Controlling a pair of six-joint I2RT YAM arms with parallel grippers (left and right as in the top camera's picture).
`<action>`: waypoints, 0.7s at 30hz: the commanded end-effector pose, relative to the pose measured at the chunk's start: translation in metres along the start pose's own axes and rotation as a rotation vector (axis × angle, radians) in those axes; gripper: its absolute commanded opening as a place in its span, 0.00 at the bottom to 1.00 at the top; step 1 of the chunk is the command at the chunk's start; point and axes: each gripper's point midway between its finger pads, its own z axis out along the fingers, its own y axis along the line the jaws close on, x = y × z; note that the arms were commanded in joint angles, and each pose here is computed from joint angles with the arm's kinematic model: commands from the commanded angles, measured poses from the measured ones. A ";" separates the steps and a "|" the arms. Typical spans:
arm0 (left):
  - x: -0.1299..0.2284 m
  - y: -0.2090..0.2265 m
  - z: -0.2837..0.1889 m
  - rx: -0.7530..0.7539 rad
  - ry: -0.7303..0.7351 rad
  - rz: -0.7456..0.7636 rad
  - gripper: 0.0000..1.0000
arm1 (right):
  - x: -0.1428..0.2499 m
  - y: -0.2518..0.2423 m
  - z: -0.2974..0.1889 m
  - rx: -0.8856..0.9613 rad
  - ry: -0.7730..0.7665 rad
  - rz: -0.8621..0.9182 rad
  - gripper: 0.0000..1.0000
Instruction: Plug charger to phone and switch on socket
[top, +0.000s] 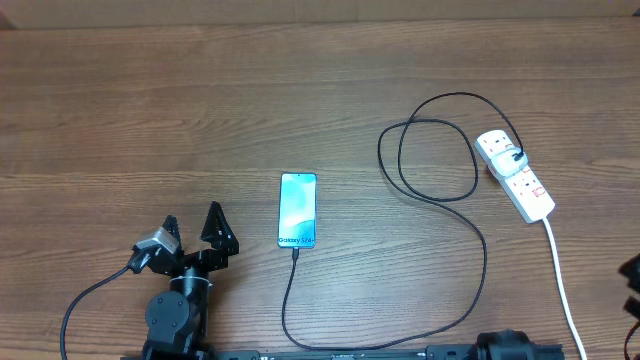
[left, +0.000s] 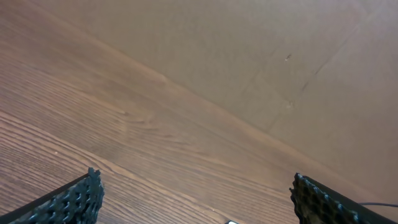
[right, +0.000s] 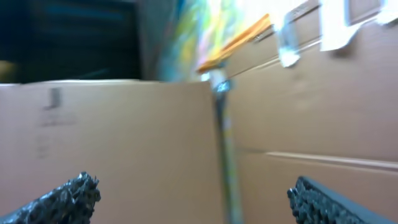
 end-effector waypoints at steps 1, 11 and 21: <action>0.000 0.000 0.000 0.003 -0.004 -0.007 1.00 | 0.009 -0.009 0.001 0.063 0.013 -0.115 1.00; 0.000 0.000 0.000 0.003 -0.004 -0.007 1.00 | -0.011 -0.012 -0.039 -0.043 -0.071 0.119 1.00; 0.000 0.000 0.000 0.003 -0.004 -0.007 1.00 | -0.030 0.004 -0.068 -0.200 -0.136 0.174 1.00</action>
